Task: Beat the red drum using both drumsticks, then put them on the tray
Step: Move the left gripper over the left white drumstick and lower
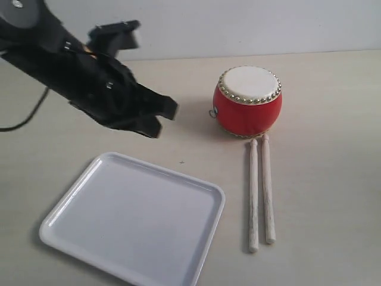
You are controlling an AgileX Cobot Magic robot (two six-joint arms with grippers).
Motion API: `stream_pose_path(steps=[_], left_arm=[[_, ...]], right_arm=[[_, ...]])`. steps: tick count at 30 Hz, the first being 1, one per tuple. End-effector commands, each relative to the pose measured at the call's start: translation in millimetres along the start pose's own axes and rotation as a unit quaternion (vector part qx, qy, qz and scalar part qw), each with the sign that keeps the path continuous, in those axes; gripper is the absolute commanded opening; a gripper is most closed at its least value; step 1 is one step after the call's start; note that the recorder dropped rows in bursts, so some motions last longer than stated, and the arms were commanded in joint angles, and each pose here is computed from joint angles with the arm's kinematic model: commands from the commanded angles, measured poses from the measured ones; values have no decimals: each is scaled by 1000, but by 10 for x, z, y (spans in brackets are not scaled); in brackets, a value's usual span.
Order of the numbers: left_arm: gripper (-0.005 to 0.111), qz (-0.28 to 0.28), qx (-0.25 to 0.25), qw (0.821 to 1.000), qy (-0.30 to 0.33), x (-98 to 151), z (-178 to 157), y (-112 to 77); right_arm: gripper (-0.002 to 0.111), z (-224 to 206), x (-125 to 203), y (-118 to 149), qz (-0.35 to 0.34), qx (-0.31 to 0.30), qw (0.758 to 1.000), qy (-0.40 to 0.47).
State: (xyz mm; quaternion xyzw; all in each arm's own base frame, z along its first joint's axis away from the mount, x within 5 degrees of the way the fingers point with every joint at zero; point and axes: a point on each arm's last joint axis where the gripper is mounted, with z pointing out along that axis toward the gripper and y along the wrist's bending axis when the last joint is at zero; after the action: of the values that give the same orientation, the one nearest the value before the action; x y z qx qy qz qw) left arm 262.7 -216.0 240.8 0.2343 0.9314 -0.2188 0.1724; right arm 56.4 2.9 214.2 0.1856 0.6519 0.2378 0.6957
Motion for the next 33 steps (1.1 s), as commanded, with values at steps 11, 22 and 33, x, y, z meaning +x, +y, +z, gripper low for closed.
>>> stream_pose_path(steps=[11,22,33], left_arm=[[0,26,21,999,23,-10,705,-941],[47,28,8,990,140,-105,1049,-1162],[47,-57,-44,989,127,-109,1161,-1067]], right_arm=[[0,-4,11,-11,53,2,999,-2],[0,-4,11,-11,54,2,999,-2],[0,-4,11,-11,55,2,998,-2]])
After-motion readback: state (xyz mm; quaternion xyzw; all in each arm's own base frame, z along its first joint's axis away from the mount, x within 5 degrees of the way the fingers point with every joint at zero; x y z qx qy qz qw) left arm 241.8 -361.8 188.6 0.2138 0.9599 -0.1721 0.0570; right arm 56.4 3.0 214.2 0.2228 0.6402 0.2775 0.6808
